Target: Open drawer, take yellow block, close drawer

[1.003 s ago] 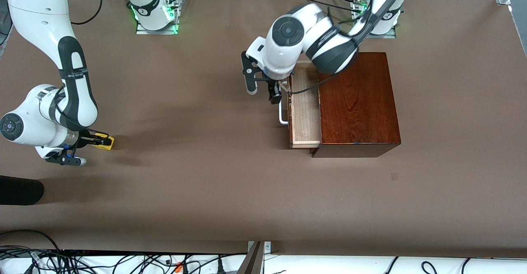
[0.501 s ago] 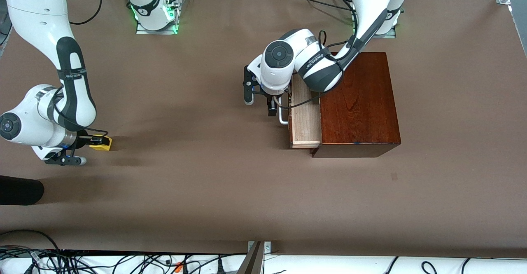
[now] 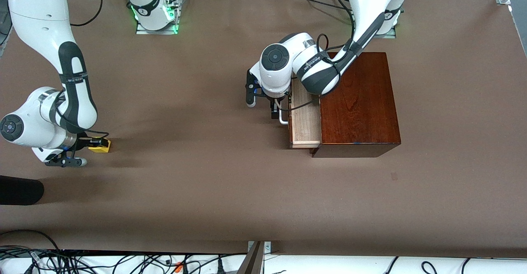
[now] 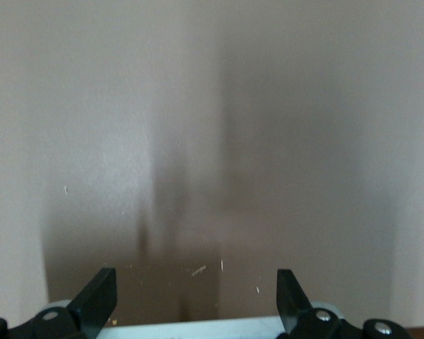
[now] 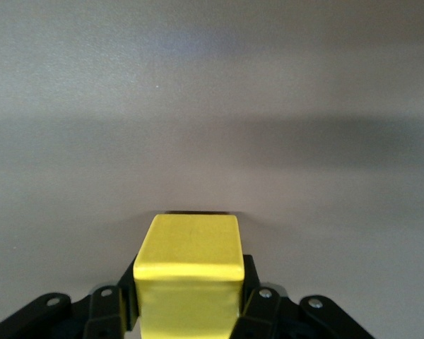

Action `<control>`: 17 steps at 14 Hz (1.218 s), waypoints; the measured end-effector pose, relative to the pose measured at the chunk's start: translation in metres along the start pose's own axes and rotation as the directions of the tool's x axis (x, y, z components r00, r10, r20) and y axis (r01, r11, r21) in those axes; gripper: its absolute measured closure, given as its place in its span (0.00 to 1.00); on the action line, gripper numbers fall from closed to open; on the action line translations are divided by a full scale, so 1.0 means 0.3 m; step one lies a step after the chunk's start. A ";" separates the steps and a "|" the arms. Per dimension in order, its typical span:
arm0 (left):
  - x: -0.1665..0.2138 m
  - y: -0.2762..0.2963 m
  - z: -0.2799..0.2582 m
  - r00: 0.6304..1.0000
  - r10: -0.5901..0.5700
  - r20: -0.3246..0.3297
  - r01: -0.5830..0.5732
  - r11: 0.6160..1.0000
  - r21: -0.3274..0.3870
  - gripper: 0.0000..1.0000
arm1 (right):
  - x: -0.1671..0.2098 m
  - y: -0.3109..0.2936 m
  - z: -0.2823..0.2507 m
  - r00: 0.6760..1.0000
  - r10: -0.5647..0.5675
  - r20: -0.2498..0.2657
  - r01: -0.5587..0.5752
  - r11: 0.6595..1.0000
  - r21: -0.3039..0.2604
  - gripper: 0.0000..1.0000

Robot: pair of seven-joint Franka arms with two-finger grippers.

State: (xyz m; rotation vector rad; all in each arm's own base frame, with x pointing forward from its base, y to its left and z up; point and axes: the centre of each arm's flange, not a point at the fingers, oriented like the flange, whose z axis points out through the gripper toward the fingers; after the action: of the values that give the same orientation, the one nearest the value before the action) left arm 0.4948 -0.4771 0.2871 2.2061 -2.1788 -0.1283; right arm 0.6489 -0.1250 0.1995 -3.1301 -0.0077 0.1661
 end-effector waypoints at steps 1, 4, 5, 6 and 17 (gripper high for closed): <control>-0.004 0.001 0.001 1.000 -0.001 0.010 0.001 1.000 -0.007 0.00 | 0.001 0.001 0.004 1.000 0.000 0.001 0.000 1.000 -0.001 0.44; -0.038 -0.010 0.006 0.998 -0.013 0.056 0.015 0.999 -0.035 0.00 | 0.003 0.005 0.004 1.000 0.001 0.000 -0.001 1.000 -0.001 0.44; -0.061 -0.023 0.008 0.997 -0.022 0.074 0.026 0.999 -0.046 0.00 | 0.004 0.007 0.002 1.000 0.002 -0.002 -0.002 1.000 -0.002 0.44; -0.084 -0.037 0.009 0.996 -0.033 0.088 0.038 0.998 -0.056 0.00 | 0.005 0.007 0.000 1.000 0.002 -0.003 -0.002 1.000 -0.002 0.44; -0.207 -0.091 0.007 0.984 -0.076 0.163 0.096 0.988 -0.118 0.00 | 0.005 -0.051 -0.320 1.000 0.000 -0.023 0.001 0.998 0.059 0.00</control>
State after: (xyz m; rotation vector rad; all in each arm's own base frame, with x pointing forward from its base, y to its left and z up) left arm 0.5210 -0.4146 0.2849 2.2912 -2.0842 -0.4452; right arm 0.6604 -0.1102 0.2948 -3.0725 -0.0034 0.1278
